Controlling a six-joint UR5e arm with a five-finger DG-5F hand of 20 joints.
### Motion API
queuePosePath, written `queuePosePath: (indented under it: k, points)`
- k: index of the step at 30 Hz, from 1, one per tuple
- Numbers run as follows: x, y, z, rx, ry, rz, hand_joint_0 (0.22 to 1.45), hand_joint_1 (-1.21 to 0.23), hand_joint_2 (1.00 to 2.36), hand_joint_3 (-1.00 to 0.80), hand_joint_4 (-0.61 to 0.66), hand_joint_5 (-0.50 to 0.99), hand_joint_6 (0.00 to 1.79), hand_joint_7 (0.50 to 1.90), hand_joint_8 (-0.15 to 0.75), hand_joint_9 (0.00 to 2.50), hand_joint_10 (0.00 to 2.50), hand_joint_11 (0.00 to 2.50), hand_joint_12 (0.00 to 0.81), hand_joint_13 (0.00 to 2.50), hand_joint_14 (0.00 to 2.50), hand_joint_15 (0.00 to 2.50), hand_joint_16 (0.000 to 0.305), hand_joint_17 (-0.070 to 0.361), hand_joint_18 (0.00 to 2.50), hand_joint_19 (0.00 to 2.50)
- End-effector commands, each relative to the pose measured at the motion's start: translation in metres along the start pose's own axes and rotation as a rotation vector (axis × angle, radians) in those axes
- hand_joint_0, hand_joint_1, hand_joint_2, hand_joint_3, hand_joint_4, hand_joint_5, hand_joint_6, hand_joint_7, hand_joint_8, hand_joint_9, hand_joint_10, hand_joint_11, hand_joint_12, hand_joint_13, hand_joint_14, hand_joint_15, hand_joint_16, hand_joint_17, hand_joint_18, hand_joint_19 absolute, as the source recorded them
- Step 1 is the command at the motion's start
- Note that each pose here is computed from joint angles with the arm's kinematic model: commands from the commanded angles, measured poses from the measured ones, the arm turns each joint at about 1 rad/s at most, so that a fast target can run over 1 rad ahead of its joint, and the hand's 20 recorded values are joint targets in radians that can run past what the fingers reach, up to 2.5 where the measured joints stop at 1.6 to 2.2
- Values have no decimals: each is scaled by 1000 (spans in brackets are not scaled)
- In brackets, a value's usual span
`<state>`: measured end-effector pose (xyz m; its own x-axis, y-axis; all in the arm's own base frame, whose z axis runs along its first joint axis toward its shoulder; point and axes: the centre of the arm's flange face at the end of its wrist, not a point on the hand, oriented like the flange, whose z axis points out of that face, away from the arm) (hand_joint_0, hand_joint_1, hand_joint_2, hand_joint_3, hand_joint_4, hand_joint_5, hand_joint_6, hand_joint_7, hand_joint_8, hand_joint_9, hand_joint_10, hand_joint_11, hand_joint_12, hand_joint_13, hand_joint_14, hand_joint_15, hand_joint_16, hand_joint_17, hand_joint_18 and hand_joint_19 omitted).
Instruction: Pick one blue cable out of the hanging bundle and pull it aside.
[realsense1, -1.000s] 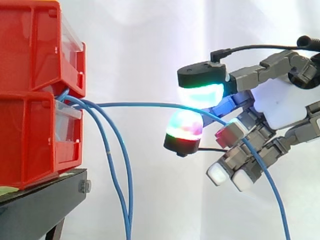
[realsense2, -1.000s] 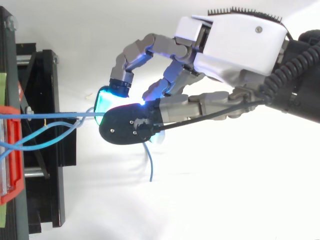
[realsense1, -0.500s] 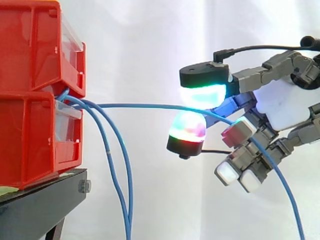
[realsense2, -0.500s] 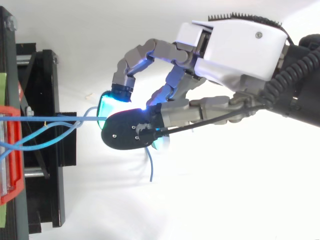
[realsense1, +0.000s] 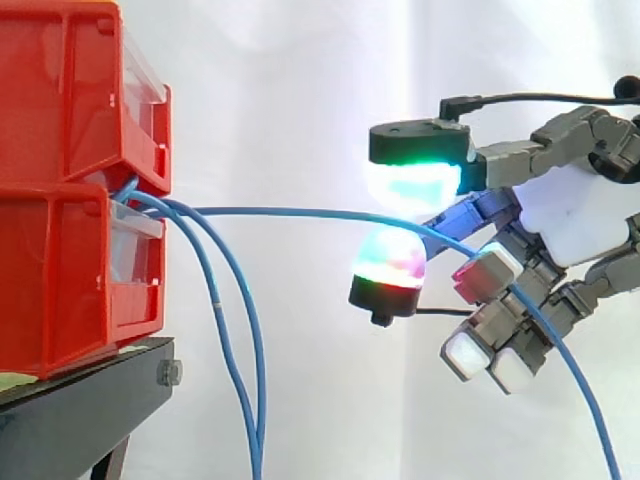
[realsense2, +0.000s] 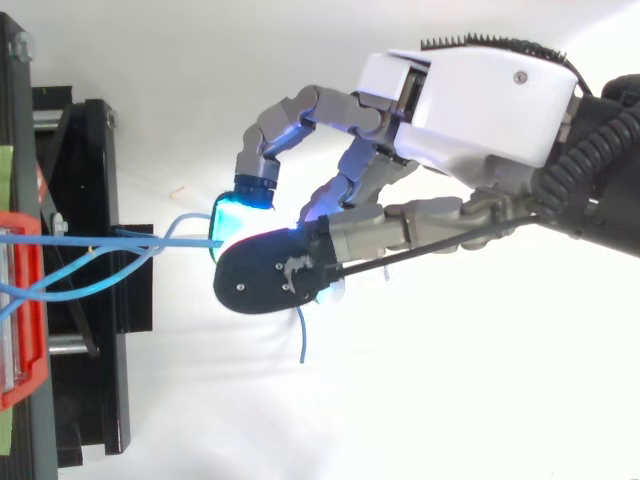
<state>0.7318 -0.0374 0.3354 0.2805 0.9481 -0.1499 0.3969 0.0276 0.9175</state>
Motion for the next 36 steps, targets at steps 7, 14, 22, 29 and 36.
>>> queuePosePath:
  k: [7,14,22,29,36]
  points:
    - [0,-1,0,2,0,-2,615,-814,1023,-170,-42,-90,937,958,261,1269,27,940,323,928,24,560,49,109,804,540]
    - [3,-1,0,3,3,-5,605,-847,1017,-60,-91,-59,920,1015,261,1352,22,850,348,1006,20,545,56,126,909,487]
    - [5,-3,-2,9,7,-11,600,-855,1010,-43,-71,-44,903,1042,271,1157,16,494,364,974,18,452,60,135,928,445]
    - [7,-4,-2,11,9,-12,600,-863,1005,-45,-65,-39,896,1056,276,1043,14,366,385,916,15,416,62,140,908,411]
    - [8,-14,-2,29,11,-21,595,-830,1010,-118,-59,-53,903,1025,278,975,13,385,376,856,16,431,59,133,827,430]
